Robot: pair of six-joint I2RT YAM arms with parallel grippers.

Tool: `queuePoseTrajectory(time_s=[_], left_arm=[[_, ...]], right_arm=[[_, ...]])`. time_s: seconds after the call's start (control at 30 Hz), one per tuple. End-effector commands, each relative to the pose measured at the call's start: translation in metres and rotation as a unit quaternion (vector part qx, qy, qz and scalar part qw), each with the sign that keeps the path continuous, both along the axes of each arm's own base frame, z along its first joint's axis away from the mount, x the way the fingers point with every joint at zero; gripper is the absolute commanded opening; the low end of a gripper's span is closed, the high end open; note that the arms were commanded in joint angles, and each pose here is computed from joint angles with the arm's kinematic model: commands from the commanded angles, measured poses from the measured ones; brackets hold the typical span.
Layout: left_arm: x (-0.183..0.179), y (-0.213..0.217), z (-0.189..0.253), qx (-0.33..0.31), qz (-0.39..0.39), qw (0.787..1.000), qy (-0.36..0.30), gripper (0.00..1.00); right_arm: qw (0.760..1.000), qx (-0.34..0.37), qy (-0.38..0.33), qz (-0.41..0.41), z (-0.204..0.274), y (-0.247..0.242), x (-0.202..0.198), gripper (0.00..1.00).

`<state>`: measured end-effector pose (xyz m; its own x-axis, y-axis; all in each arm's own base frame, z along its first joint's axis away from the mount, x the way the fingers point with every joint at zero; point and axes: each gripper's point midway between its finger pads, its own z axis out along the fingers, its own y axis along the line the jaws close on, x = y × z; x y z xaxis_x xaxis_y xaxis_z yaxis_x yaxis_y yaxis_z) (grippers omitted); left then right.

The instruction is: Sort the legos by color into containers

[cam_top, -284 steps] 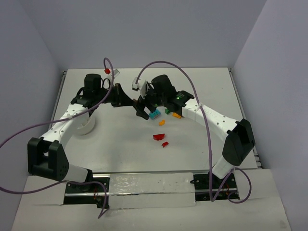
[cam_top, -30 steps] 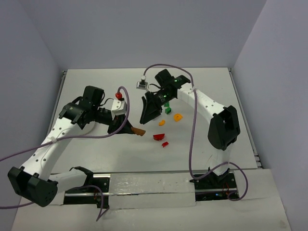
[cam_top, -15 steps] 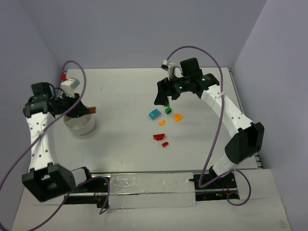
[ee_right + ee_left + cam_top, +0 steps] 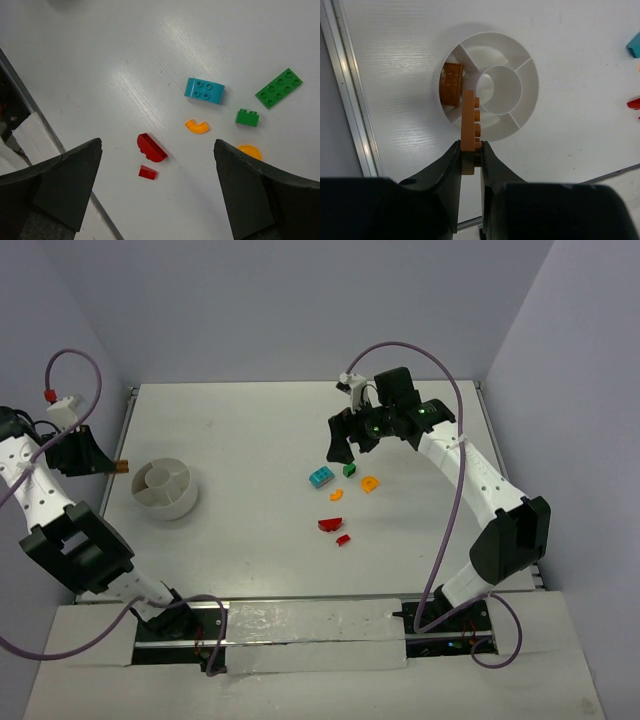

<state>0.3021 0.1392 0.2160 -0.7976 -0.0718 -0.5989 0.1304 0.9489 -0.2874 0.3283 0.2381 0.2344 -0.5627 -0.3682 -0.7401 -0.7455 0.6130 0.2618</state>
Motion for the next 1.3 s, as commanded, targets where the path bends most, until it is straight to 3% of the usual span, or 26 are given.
queuePoseTrajectory(time_s=[0.0, 0.23, 0.87, 1.27], left_arm=[[0.005, 0.021, -0.002, 0.044, 0.009, 0.999, 0.012, 0.12], [0.013, 0.028, -0.024, 0.032, 0.009, 0.999, 0.033, 0.19], [0.032, 0.002, -0.057, 0.018, -0.031, 0.996, 0.078, 0.23], [0.05, -0.004, -0.074, 0.0, -0.039, 0.994, 0.097, 0.39]], right_arm=[[1.0, -0.005, -0.027, 0.003, 0.002, -0.001, 0.008, 1.0], [1.0, -0.014, -0.019, 0.01, -0.011, -0.002, 0.008, 1.0], [0.999, -0.019, 0.013, 0.026, -0.035, 0.003, 0.007, 1.0], [0.999, -0.016, 0.023, 0.033, -0.039, 0.005, 0.005, 1.0]])
